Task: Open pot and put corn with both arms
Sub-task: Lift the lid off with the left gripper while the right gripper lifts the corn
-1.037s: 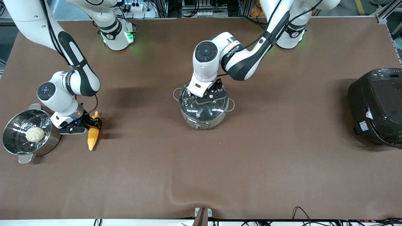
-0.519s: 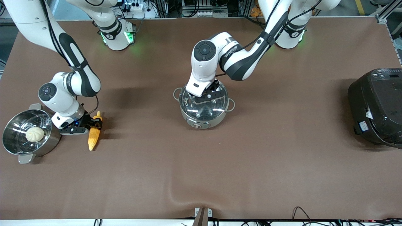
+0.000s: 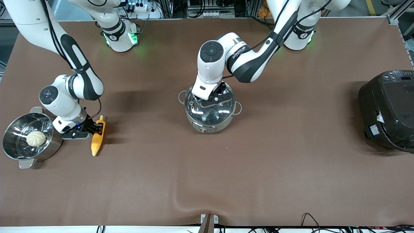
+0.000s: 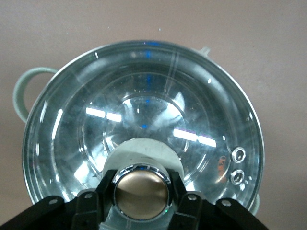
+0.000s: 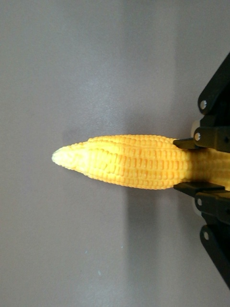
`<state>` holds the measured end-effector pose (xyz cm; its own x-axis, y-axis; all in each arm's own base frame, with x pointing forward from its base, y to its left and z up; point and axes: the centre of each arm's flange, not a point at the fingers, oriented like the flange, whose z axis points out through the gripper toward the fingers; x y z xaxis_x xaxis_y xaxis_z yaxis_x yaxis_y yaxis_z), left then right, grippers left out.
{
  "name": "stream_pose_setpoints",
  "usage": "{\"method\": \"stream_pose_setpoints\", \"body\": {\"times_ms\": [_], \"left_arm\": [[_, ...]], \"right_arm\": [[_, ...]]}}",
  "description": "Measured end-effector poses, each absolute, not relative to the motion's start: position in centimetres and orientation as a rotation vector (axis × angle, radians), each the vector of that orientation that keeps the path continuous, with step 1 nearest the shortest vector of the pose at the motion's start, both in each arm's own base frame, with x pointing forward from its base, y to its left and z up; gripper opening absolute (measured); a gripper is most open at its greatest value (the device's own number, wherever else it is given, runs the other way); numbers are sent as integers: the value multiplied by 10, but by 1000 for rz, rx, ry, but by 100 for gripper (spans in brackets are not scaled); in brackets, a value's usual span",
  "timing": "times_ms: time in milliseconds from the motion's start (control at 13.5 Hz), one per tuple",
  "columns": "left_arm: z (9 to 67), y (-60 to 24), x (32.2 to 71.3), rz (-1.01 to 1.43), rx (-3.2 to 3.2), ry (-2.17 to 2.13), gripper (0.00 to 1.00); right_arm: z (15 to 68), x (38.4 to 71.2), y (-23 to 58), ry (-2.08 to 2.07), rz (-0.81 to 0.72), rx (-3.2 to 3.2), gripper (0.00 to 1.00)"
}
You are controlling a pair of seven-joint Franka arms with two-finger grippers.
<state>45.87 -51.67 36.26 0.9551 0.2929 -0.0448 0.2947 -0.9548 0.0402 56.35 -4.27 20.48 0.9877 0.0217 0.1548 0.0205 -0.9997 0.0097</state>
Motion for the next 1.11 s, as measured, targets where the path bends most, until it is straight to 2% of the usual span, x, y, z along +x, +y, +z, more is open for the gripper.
{"method": "stream_pose_setpoints", "body": {"times_ms": [148, 222, 519, 815, 963, 1111], "left_arm": [[401, -499, 470, -14, 3057, 493, 51], [425, -481, 480, 14, 3054, 504, 51], [494, -371, 532, 50, 3103, 439, 51], [474, -249, 587, -14, 3149, 395, 51], [447, -188, 605, -53, 3160, 355, 51], [415, -144, 611, -60, 3155, 357, 51]], "right_arm": [[222, 571, -39, 45, 227, 3128, 30], [239, 576, -35, 58, 172, 3136, 30], [343, 597, 0, 153, -14, 3151, 29], [406, 597, 81, 232, 12, 3162, 28], [421, 587, 162, 131, 49, 3185, 28], [430, 563, 262, -21, 72, 3214, 28]]}}
